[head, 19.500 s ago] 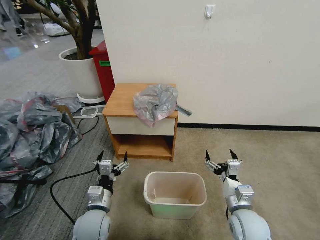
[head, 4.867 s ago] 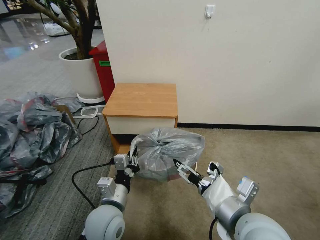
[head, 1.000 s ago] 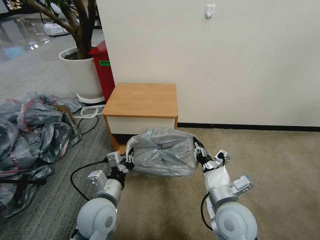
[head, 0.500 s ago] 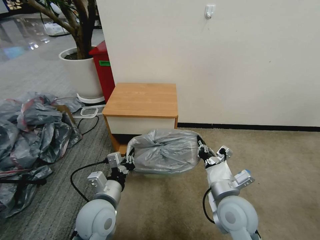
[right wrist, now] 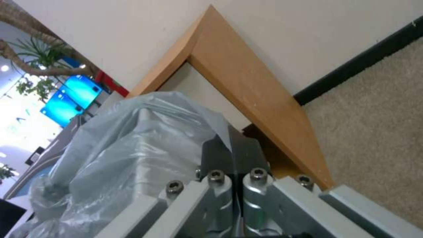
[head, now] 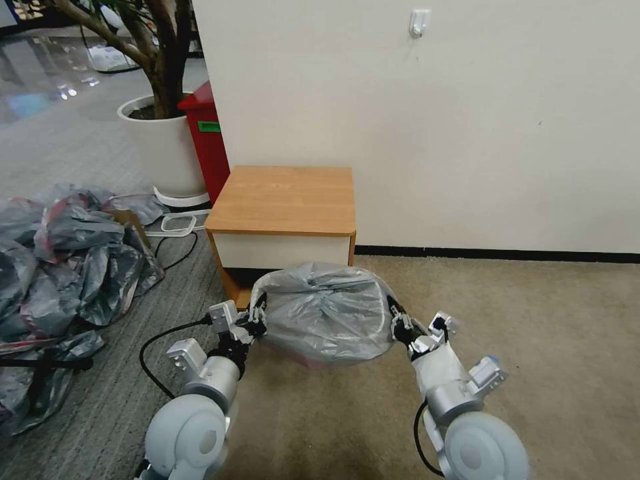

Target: Pick up the garbage bag from the table and place it over the trash can.

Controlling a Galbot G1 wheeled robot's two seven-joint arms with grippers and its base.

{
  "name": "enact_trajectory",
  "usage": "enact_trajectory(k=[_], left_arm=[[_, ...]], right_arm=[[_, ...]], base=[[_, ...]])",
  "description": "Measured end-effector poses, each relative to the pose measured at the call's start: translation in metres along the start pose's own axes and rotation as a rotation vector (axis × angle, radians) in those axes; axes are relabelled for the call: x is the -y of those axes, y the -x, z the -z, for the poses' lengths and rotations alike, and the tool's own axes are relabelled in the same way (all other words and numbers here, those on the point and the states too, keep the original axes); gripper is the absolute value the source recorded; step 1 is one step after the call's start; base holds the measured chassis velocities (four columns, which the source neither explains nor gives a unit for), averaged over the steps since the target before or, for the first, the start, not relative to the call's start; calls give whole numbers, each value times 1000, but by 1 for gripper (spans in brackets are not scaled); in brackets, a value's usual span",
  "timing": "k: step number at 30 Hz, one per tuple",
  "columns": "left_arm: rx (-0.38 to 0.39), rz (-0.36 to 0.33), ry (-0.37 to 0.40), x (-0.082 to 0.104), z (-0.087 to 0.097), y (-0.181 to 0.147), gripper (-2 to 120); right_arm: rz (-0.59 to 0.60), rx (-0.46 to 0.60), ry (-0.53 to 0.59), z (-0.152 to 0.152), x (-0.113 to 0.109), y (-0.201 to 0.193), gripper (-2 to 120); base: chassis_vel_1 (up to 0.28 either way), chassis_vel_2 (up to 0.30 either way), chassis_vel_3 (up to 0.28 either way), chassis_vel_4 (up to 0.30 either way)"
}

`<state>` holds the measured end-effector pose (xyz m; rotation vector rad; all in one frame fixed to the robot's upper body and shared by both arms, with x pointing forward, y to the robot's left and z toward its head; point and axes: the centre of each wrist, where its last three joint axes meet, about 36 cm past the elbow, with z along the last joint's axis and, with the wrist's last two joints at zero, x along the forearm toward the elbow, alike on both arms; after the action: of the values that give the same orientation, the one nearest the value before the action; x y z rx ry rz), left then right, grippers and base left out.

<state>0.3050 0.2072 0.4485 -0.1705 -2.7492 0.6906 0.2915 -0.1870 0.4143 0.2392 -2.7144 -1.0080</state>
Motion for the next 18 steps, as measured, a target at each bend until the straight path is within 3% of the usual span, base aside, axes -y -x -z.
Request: enact_trajectory(k=[10, 18], left_arm=[[-24, -16, -27, 5, 5, -6, 7], [-19, -20, -28, 6, 7, -6, 7]], right_arm=[[12, 38, 7, -5, 6, 25, 0], [8, 3, -15, -12, 20, 30, 0]], base=[[0, 0, 0, 0], [0, 0, 0, 0]])
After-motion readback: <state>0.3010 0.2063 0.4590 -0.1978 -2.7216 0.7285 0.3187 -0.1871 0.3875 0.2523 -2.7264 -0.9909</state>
